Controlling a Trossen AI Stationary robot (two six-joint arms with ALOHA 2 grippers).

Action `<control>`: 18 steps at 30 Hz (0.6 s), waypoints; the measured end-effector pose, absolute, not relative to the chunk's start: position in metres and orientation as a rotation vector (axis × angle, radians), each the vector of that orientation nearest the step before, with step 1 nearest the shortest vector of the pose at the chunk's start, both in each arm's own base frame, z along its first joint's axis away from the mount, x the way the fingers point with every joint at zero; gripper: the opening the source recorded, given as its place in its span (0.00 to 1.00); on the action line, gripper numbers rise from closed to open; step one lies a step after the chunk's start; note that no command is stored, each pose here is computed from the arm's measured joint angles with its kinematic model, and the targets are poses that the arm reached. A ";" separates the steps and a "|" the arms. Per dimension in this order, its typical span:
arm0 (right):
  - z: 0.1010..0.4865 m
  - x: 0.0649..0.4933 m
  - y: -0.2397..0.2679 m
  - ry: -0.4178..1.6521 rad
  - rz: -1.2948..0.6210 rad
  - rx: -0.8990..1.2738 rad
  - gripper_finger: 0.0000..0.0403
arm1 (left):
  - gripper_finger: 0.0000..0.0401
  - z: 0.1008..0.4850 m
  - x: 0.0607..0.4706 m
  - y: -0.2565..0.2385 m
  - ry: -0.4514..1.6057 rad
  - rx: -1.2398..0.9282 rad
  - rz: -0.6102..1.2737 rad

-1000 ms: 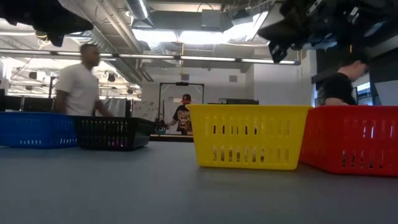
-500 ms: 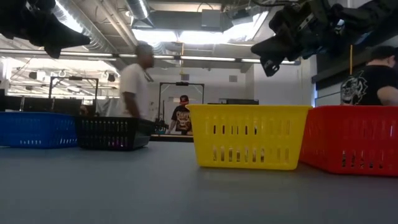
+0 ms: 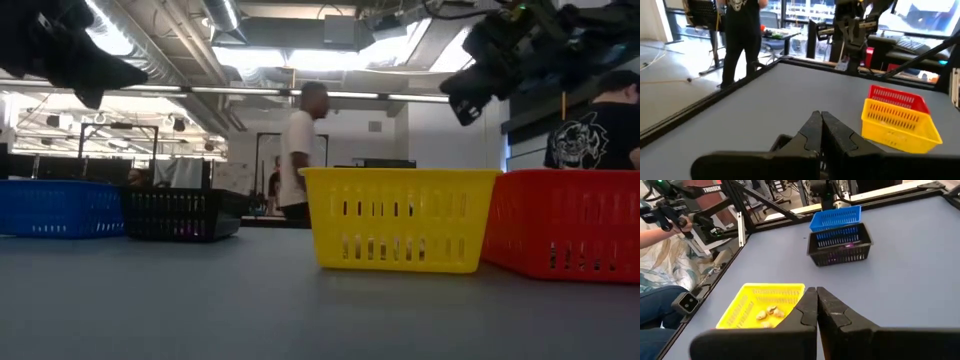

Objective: Sort Halloween decoration
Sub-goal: Return to Home Position

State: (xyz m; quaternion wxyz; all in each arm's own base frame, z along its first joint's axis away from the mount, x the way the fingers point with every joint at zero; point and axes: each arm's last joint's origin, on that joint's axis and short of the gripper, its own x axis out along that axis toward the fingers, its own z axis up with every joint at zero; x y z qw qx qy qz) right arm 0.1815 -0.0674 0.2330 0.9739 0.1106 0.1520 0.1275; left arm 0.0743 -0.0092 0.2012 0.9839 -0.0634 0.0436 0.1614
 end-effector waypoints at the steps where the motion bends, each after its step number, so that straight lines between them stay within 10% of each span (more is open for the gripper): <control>1: 0.230 0.177 -0.065 0.305 0.254 0.224 0.00 | 0.00 0.198 0.077 -0.010 0.075 -0.123 0.322; 18: 0.226 0.128 -0.044 0.097 0.134 0.154 0.00 | 0.00 0.182 0.092 -0.005 -0.137 0.071 0.364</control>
